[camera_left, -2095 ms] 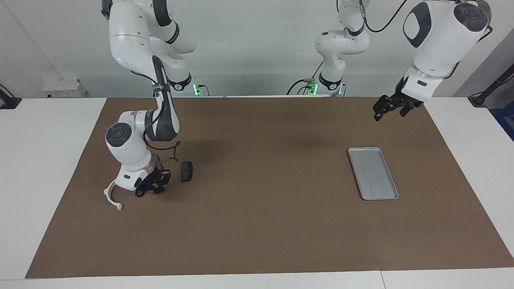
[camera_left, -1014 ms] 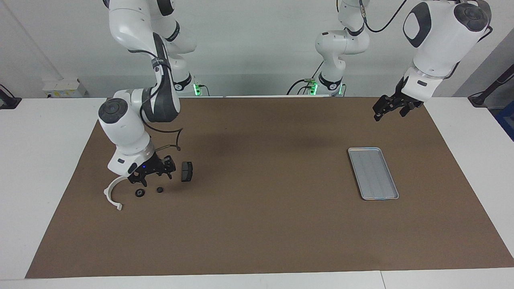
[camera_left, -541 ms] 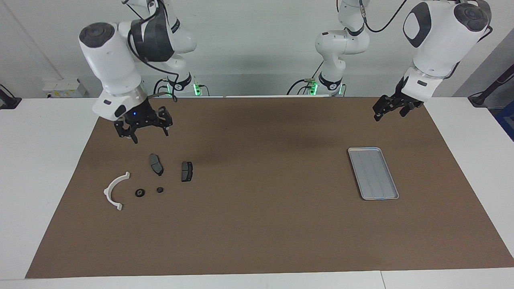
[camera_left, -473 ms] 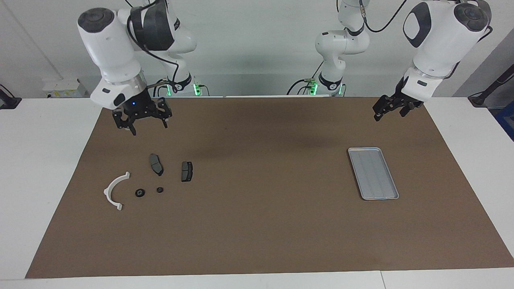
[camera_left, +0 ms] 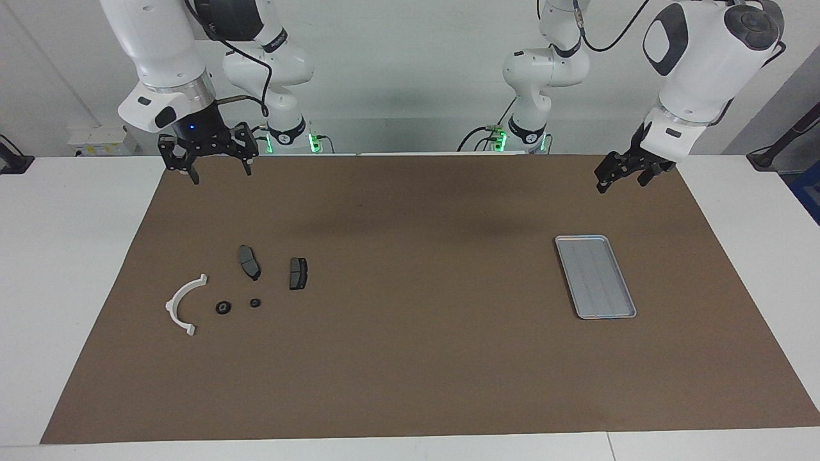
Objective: Place bearing gear from tray to pile
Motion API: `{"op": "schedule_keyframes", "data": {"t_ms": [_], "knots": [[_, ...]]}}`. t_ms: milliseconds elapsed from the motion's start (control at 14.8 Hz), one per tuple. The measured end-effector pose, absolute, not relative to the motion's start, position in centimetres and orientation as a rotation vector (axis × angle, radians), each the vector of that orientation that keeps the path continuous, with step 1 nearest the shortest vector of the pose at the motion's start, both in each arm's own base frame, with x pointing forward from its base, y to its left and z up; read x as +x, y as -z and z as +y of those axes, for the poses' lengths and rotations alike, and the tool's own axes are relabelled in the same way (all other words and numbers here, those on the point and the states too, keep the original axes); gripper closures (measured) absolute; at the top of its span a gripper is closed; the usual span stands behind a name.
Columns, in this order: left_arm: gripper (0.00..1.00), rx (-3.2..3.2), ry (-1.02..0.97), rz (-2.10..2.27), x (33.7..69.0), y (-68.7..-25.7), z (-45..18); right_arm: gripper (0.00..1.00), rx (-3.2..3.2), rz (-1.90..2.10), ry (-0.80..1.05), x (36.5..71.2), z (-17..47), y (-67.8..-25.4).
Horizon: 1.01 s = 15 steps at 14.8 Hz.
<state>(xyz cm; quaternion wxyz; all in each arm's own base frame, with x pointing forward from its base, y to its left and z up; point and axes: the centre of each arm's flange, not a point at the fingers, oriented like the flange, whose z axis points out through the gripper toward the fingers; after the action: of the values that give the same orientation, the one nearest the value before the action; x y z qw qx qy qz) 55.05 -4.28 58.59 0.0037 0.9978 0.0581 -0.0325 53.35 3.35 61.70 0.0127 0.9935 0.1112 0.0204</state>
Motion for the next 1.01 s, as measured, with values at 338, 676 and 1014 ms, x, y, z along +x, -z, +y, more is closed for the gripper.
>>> {"op": "schedule_keyframes", "data": {"t_ms": [338, 676, 1014], "knots": [[0.0, 3.127, 0.102, 0.182, 55.1, -58.6, -4.3, 0.0, 3.096, 0.299, -0.071, 53.3, 2.1, -62.5], [0.0, 3.127, 0.102, 0.182, 55.1, -58.6, -4.3, 0.0, 3.103, 0.178, -0.062, 53.3, 0.4, -62.5], [0.0, 3.127, 0.102, 0.182, 55.1, -58.6, -4.3, 0.0, 3.105, 0.165, -0.04, 53.0, 0.5, -62.6]]}}
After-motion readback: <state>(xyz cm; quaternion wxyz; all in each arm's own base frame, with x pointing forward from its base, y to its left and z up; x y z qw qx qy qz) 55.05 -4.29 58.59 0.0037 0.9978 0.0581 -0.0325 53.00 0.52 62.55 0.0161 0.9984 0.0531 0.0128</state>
